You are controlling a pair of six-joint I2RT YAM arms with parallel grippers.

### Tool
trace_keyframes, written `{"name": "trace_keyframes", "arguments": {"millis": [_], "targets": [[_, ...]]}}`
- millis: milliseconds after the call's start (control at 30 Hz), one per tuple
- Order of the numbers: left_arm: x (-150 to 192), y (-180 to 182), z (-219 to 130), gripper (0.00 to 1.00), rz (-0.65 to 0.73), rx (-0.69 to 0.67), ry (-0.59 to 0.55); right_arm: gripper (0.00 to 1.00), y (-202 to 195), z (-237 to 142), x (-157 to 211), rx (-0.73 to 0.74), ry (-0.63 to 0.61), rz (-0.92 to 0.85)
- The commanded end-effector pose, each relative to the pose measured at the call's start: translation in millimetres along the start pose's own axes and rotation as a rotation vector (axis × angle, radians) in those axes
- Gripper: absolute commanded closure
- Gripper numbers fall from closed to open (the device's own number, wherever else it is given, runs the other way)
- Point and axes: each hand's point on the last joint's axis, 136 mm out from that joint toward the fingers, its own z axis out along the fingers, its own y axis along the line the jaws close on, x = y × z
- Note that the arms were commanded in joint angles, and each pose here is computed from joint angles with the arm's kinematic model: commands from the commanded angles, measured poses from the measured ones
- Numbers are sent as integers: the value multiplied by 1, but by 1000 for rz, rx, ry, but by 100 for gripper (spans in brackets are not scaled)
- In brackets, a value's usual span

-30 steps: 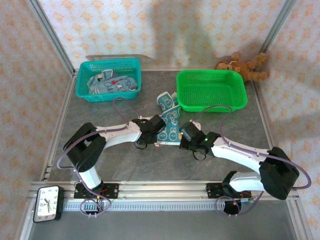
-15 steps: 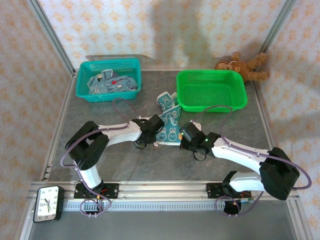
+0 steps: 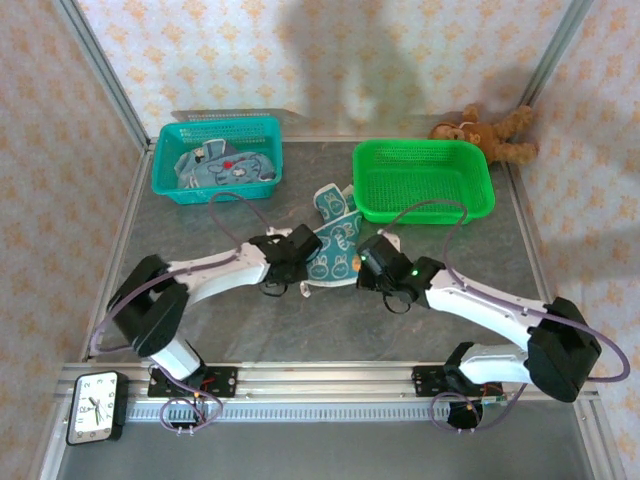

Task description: Fold and stack the towels

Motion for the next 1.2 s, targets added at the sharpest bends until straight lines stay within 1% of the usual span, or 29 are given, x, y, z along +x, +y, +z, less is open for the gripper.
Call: {"name": "trace_keyframes", "arguments": {"millis": [0, 233, 333, 433, 600, 733, 800, 933, 1167], "targets": [[-46, -6, -69, 100, -35, 67, -157, 100, 20, -37, -51, -13, -163, -47], [-123, -8, -189, 100, -93, 202, -440, 100, 72, -118, -149, -86, -472, -143], [-157, -8, -238, 100, -103, 246, -552, 100, 91, -143, -184, -95, -585, -198], [-186, -8, -273, 100, -90, 255, -631, 100, 103, -161, -217, -77, -666, -213], [-223, -9, -299, 100, -75, 252, -678, 100, 112, -189, -269, -75, -777, -188], [-249, -7, -310, 100, -70, 264, -696, 100, 122, -201, -297, -94, -816, -189], [-259, -6, -312, 100, -70, 262, -693, 100, 129, -205, -305, -98, -825, -202], [-267, -6, -318, 100, -64, 268, -697, 100, 138, -205, -311, -114, -813, -212], [-257, -5, -318, 100, -56, 299, -671, 100, 143, -205, -305, -161, -788, -209]]}}
